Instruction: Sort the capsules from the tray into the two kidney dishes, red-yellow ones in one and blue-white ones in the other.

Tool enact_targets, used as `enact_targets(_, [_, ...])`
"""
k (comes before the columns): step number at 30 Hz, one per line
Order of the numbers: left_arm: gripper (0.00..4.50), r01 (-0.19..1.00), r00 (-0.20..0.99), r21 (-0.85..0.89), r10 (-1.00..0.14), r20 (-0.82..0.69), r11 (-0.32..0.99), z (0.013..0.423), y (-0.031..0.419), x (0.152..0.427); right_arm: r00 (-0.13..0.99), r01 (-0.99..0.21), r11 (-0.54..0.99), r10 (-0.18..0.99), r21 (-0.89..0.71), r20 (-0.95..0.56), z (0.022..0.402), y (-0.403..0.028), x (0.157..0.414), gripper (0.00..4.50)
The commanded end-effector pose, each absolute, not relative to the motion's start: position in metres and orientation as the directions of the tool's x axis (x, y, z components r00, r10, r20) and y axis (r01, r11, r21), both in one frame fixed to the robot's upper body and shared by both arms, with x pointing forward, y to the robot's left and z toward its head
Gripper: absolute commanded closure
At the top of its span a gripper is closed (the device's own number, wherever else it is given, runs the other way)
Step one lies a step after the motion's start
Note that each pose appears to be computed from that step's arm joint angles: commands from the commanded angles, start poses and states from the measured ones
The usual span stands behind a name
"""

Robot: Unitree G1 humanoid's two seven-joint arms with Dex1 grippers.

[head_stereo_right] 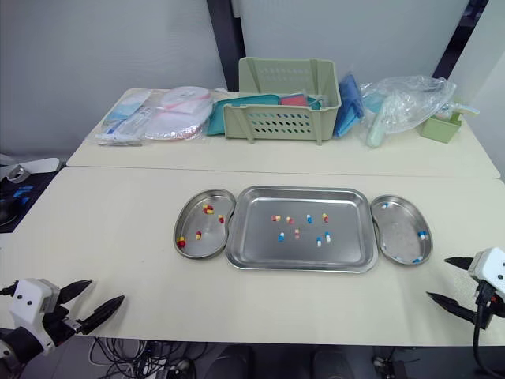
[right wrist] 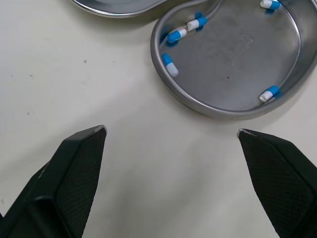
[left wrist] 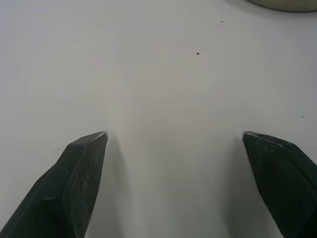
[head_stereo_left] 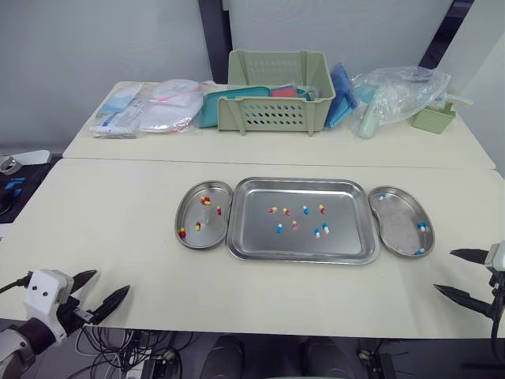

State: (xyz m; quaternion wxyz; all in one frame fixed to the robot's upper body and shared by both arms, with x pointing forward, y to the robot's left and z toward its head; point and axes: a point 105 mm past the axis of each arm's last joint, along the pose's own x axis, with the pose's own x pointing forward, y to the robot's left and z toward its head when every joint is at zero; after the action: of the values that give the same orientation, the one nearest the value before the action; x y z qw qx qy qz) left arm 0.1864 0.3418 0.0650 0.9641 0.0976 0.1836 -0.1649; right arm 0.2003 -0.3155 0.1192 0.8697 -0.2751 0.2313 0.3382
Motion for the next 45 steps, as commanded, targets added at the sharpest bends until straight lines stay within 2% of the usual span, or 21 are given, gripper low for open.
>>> enact_targets(1, [0.00, 0.373, 0.883, 0.164, -0.295, -0.365, 0.913, 0.082, 0.340, 0.191, 0.673, -0.730, 0.570, 0.509, -0.376, -0.536, 0.127, -0.295, 0.201, 0.01])
enact_targets(4, [0.00, 0.386, 0.879, 0.162, -0.308, -0.364, 0.908, 0.087, 0.335, 0.193, 0.665, -0.747, 0.560, 0.625, -0.357, -0.409, 0.133, -0.259, 0.203, 0.01])
enact_targets(7, [0.00, 0.394, 0.874, 0.157, -0.317, -0.368, 0.905, 0.088, 0.332, 0.193, 0.653, -0.757, 0.560, 0.678, -0.337, -0.339, 0.131, -0.233, 0.202, 0.01])
enact_targets(13, [0.00, 0.391, 0.873, 0.148, -0.315, -0.372, 0.908, 0.088, 0.328, 0.191, 0.626, -0.774, 0.546, 0.736, -0.321, -0.257, 0.116, -0.191, 0.204, 0.01])
enact_targets(21, [0.00, 0.430, 0.871, 0.171, -0.357, -0.336, 0.887, 0.100, 0.315, 0.192, 0.613, -0.779, 0.538, 0.762, -0.323, -0.210, 0.114, -0.172, 0.216, 0.01])
enact_targets(24, [0.00, 0.469, 0.865, 0.188, -0.406, -0.295, 0.863, 0.115, 0.303, 0.203, 0.605, -0.784, 0.531, 0.771, -0.321, -0.201, 0.115, -0.168, 0.220, 0.01])
enact_targets(27, [0.00, 0.590, 0.804, 0.221, -0.540, -0.248, 0.777, 0.141, 0.268, 0.226, 0.600, -0.787, 0.530, 0.777, -0.314, -0.193, 0.114, -0.165, 0.222, 0.01])
enact_targets(30, [0.00, 0.672, 0.740, 0.243, -0.623, -0.253, 0.700, 0.150, 0.240, 0.239, 0.594, -0.791, 0.528, 0.784, -0.307, -0.182, 0.114, -0.159, 0.221, 0.01])
enact_targets(40, [0.00, 0.808, 0.586, 0.297, -0.750, -0.307, 0.509, 0.148, 0.164, 0.298, 0.602, -0.789, 0.548, 0.780, -0.277, -0.171, 0.106, -0.156, 0.216, 0.01])
enact_targets(43, [0.57, 0.813, 0.576, 0.312, -0.761, -0.300, 0.492, 0.147, 0.148, 0.317, 0.603, -0.788, 0.552, 0.780, -0.273, -0.166, 0.105, -0.154, 0.215, 0.00])
enact_targets(45, [1.18, 0.835, 0.539, 0.326, -0.777, -0.324, 0.443, 0.143, 0.134, 0.327, 0.603, -0.788, 0.553, 0.781, -0.269, -0.163, 0.105, -0.153, 0.214, 0.00])
